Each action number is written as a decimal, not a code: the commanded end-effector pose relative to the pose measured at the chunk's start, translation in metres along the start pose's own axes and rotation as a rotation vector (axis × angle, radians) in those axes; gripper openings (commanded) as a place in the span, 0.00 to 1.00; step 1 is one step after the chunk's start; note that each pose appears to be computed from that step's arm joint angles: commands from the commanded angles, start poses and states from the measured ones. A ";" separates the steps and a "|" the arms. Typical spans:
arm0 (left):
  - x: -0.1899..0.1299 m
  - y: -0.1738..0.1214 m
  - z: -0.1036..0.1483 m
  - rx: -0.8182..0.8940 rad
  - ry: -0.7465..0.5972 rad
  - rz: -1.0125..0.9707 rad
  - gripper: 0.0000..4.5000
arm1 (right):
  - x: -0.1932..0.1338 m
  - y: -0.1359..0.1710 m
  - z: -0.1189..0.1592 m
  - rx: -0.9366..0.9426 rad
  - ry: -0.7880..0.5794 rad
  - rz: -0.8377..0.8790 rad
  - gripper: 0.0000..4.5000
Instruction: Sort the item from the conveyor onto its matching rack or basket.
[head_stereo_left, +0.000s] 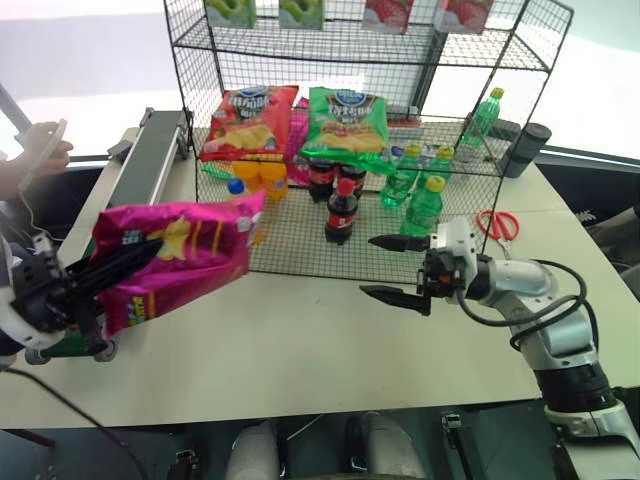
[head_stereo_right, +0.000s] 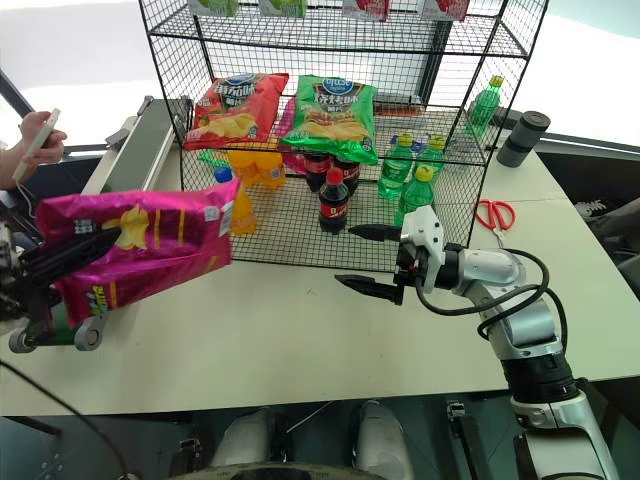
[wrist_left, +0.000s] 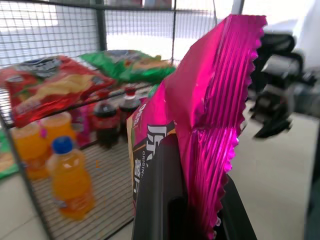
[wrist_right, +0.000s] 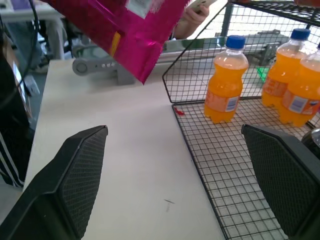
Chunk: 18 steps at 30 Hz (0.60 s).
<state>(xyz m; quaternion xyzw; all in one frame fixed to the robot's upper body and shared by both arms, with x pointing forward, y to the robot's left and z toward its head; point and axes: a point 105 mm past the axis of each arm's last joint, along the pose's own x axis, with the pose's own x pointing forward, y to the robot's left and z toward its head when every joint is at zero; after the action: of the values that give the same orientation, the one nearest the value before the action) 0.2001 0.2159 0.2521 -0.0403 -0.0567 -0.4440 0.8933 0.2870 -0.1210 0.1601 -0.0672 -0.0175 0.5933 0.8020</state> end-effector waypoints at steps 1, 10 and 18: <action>0.018 -0.028 0.000 -0.274 -0.009 -0.230 0.02 | -0.012 0.004 0.014 0.205 -0.092 -0.002 1.00; 0.057 -0.030 0.010 -0.602 -0.111 -0.520 0.02 | -0.017 0.039 0.022 0.472 -0.139 0.126 1.00; 0.085 -0.022 0.015 -0.630 -0.176 -0.590 0.02 | -0.006 0.056 0.038 0.511 -0.177 0.192 1.00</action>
<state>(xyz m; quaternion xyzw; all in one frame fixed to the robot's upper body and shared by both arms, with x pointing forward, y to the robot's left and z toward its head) 0.2338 0.1388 0.2752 -0.3349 -0.0015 -0.6646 0.6680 0.2328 -0.1138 0.1858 0.1949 0.0815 0.6448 0.7345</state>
